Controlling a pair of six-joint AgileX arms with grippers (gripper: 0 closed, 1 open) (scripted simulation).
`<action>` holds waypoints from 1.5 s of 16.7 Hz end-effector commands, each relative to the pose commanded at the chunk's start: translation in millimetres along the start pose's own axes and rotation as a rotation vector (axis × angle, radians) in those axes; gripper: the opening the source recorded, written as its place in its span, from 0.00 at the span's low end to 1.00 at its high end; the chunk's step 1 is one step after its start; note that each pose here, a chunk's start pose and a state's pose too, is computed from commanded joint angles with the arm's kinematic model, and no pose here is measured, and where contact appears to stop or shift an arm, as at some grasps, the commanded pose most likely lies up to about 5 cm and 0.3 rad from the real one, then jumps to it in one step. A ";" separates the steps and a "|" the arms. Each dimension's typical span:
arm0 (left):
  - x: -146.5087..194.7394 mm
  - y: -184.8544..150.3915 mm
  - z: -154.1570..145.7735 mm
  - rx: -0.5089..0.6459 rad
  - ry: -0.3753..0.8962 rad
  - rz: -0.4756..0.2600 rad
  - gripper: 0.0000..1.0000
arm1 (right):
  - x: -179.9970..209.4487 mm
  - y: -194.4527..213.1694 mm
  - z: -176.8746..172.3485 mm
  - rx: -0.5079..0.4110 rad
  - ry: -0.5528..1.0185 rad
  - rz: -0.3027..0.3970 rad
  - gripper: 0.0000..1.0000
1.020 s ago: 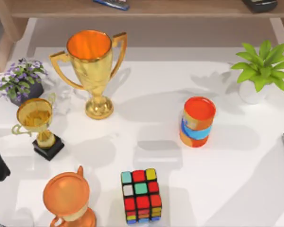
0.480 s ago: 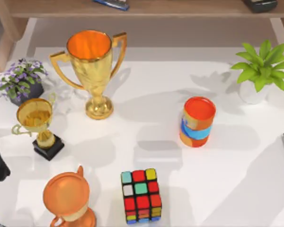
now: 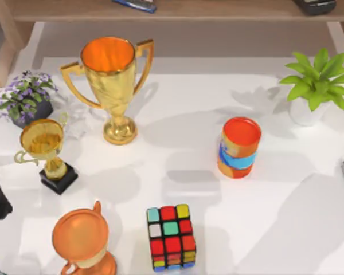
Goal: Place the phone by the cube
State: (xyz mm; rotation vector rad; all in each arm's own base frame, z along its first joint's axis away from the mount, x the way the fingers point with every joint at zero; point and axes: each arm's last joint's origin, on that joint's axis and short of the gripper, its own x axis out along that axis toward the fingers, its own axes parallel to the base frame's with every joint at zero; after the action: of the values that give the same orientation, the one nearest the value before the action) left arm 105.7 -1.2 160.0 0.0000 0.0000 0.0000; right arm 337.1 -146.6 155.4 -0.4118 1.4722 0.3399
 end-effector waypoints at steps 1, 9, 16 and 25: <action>0.0 0.0 0.0 0.000 0.000 0.000 1.00 | -10.4 1.9 5.4 0.015 -0.019 -0.027 0.00; 0.0 0.0 0.0 0.000 0.000 0.000 1.00 | -86.2 69.6 59.0 0.198 -0.177 -0.118 0.00; 0.0 0.0 0.0 0.000 0.000 0.000 1.00 | -105.8 181.2 83.7 0.363 -0.175 0.012 0.00; 0.0 0.0 0.0 0.000 0.000 0.000 1.00 | -72.4 306.2 66.6 0.482 0.039 0.072 0.00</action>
State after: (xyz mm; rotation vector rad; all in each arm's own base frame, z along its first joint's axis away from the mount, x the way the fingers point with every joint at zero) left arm 105.7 -1.2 160.0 0.0000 0.0000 0.0000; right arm 248.7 157.3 212.6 0.0219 1.5519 0.0262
